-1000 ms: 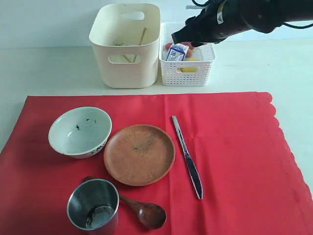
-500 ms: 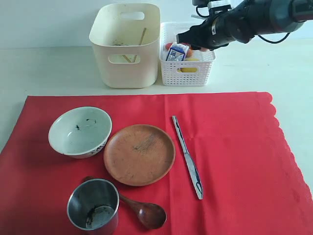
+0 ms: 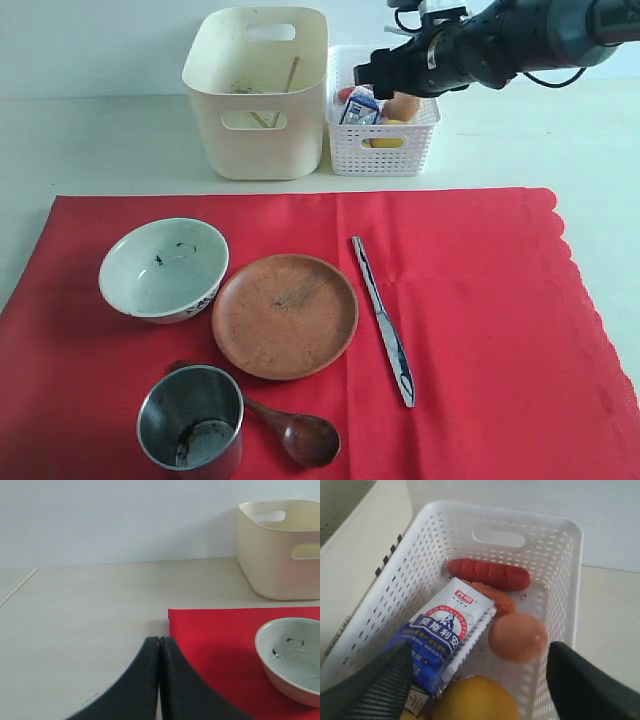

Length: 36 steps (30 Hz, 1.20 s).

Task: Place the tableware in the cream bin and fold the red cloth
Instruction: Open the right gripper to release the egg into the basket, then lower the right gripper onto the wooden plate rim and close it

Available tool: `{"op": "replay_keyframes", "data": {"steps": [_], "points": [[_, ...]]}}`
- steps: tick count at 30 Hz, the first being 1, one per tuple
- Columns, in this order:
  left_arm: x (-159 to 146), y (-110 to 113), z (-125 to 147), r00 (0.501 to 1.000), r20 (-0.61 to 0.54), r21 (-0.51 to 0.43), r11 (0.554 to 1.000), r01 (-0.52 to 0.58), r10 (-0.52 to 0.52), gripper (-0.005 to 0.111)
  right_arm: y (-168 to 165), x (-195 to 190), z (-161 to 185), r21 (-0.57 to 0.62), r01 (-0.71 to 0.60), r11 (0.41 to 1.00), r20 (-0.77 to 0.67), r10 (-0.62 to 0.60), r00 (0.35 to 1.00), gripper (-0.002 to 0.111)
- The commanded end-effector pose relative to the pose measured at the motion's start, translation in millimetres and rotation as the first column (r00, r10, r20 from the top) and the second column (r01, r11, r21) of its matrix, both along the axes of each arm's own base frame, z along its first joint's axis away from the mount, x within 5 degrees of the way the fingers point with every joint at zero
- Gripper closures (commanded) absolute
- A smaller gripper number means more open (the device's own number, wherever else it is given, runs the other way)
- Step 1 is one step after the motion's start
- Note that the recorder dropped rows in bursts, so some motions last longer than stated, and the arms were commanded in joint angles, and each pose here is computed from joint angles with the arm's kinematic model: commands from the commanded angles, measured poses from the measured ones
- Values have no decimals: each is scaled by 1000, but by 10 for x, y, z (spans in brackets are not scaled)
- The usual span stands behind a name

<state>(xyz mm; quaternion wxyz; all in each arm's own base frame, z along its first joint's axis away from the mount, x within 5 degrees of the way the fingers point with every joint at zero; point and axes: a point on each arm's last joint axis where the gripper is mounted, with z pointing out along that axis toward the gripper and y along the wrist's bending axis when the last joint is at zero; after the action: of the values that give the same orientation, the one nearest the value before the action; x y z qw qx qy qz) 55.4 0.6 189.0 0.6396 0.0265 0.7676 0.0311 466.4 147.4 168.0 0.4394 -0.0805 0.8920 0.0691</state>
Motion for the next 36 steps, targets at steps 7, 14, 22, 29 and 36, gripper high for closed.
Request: {"op": "replay_keyframes", "data": {"steps": [7,14,22,29,36], "points": [[-3,-1,4,1000,7,-9,1000,-2,2,104,-182,-210,565,-91,119,989,-68,-125,990,37],[-3,-1,4,1000,7,-9,1000,-2,2,104,-333,-431,957,-148,196,969,-107,-212,971,54],[-3,-1,4,1000,7,-9,1000,-2,2,104,-430,-694,1149,-220,189,957,-234,-240,942,100],[-3,-1,4,1000,7,-9,1000,-2,2,104,-272,-823,1183,-138,91,986,-329,-132,935,108],[-3,-1,4,1000,7,-9,1000,-2,2,104,71,-1037,992,-143,-48,989,-360,-7,933,108]]}}
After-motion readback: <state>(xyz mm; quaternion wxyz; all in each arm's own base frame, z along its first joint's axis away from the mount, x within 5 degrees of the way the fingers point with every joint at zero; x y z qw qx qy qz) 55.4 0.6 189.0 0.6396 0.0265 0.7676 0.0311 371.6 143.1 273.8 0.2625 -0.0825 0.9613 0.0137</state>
